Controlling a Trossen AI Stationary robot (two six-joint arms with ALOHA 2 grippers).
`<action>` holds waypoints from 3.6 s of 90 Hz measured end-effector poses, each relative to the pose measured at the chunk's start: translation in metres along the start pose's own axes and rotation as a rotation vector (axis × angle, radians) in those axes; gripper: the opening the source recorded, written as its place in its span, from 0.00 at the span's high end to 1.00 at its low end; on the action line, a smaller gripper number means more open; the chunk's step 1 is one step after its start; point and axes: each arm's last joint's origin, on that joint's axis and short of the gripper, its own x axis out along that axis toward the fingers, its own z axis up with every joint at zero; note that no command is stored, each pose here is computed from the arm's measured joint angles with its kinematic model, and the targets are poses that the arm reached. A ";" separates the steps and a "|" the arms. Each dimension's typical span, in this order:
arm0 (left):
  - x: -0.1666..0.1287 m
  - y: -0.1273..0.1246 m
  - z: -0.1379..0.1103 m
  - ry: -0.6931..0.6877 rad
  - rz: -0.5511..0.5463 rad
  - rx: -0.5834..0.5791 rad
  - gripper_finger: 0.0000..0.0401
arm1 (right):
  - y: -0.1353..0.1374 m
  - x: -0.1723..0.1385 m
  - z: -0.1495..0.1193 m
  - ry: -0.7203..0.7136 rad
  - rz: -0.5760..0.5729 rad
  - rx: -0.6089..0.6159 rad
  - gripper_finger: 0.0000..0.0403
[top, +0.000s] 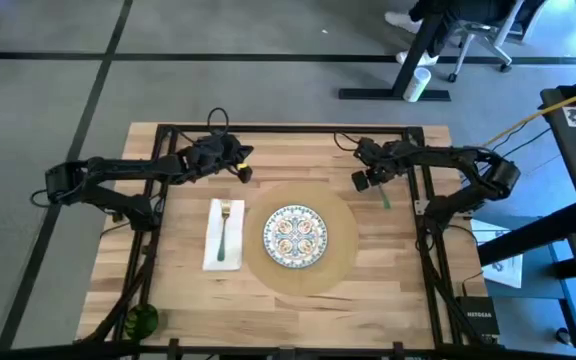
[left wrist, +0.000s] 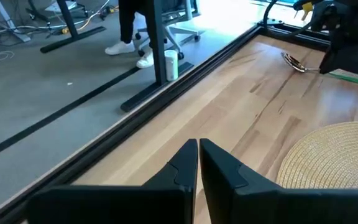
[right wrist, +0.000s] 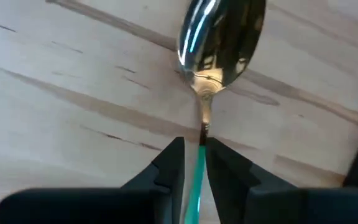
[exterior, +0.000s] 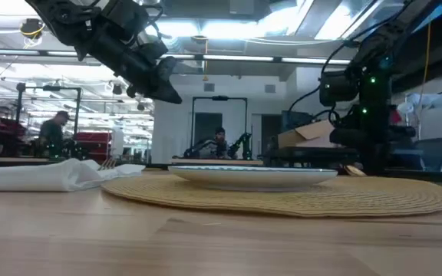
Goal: Set table place
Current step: Put the green spoon to the right of the blue patterned plate on the brown place mat
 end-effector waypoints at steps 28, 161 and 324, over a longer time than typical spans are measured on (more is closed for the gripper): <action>0.000 0.000 0.000 0.000 0.000 0.000 1.00 | -0.001 0.000 0.000 -0.010 -0.032 -0.003 0.87; 0.000 0.000 0.000 0.001 0.000 0.001 1.00 | 0.002 0.012 0.005 0.009 -0.016 -0.061 0.96; -0.005 -0.009 -0.011 0.089 0.130 0.084 1.00 | 0.142 -0.050 -0.095 0.092 0.374 0.299 1.00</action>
